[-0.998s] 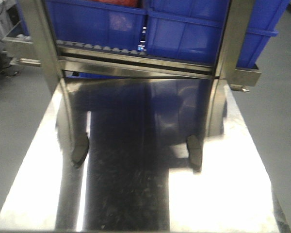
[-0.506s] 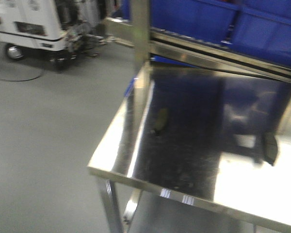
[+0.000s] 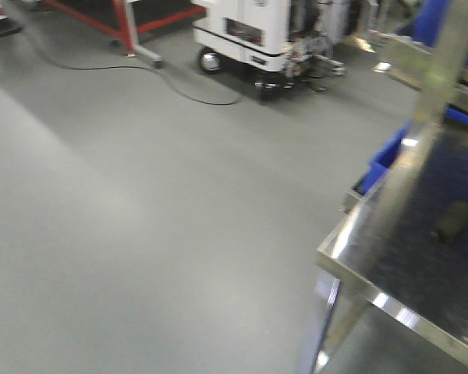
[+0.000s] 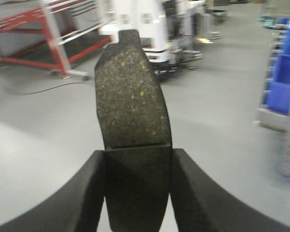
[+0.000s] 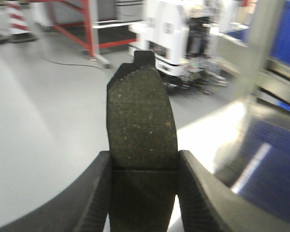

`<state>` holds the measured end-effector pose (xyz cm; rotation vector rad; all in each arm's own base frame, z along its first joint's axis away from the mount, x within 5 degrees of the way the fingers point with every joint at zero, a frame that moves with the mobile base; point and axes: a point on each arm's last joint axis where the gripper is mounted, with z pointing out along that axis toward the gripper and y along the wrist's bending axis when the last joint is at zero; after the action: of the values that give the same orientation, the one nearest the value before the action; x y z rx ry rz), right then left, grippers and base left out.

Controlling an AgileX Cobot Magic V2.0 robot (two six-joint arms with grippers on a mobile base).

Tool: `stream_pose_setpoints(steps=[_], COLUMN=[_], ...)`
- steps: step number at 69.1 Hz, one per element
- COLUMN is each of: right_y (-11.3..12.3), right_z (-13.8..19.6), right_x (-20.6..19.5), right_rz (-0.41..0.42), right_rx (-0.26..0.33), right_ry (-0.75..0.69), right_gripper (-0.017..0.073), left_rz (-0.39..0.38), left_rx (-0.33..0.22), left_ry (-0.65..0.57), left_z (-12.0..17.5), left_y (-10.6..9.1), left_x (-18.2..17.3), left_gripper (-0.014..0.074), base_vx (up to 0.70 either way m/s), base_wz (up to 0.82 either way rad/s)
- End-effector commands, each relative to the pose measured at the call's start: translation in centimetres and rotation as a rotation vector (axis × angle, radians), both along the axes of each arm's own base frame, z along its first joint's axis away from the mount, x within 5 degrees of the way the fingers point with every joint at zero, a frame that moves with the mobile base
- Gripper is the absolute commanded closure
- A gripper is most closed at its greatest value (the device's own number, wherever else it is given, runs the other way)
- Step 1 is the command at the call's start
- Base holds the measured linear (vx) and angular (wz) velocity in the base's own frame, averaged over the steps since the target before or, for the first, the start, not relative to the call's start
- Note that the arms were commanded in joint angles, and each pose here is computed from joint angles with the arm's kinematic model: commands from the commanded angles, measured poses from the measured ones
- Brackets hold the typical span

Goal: Move and align brake pads A on conveyor
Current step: 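Turn the base away from the table holding both pads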

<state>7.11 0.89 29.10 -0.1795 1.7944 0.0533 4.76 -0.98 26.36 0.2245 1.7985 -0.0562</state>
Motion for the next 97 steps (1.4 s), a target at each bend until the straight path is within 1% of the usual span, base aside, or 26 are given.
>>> stream_pose_setpoints(steps=[1, 52, 82, 97], right_y=[0.09, 0.09, 0.09, 0.09], right_z=[1.76, 1.76, 1.76, 1.76], right_x=[0.11, 0.11, 0.11, 0.11], right_rz=[0.011, 0.011, 0.011, 0.011], right_rx=[0.004, 0.004, 0.004, 0.004], right_ry=[-0.119, -0.119, -0.119, -0.119], right_gripper=[0.0564, 0.0564, 0.0564, 0.0564], left_rz=[0.002, 0.002, 0.002, 0.002], left_rx=[-0.037, -0.037, -0.037, -0.037], left_ry=[-0.118, -0.118, -0.118, -0.118], left_z=[1.85, 1.85, 1.85, 1.85], left_y=[0.00, 0.00, 0.00, 0.00], left_x=[0.07, 0.07, 0.07, 0.07], left_gripper=[0.0499, 0.0499, 0.0499, 0.0499], base_vx=[-0.01, 0.13, 0.25, 0.33], base_wz=[0.80, 0.62, 0.64, 0.47])
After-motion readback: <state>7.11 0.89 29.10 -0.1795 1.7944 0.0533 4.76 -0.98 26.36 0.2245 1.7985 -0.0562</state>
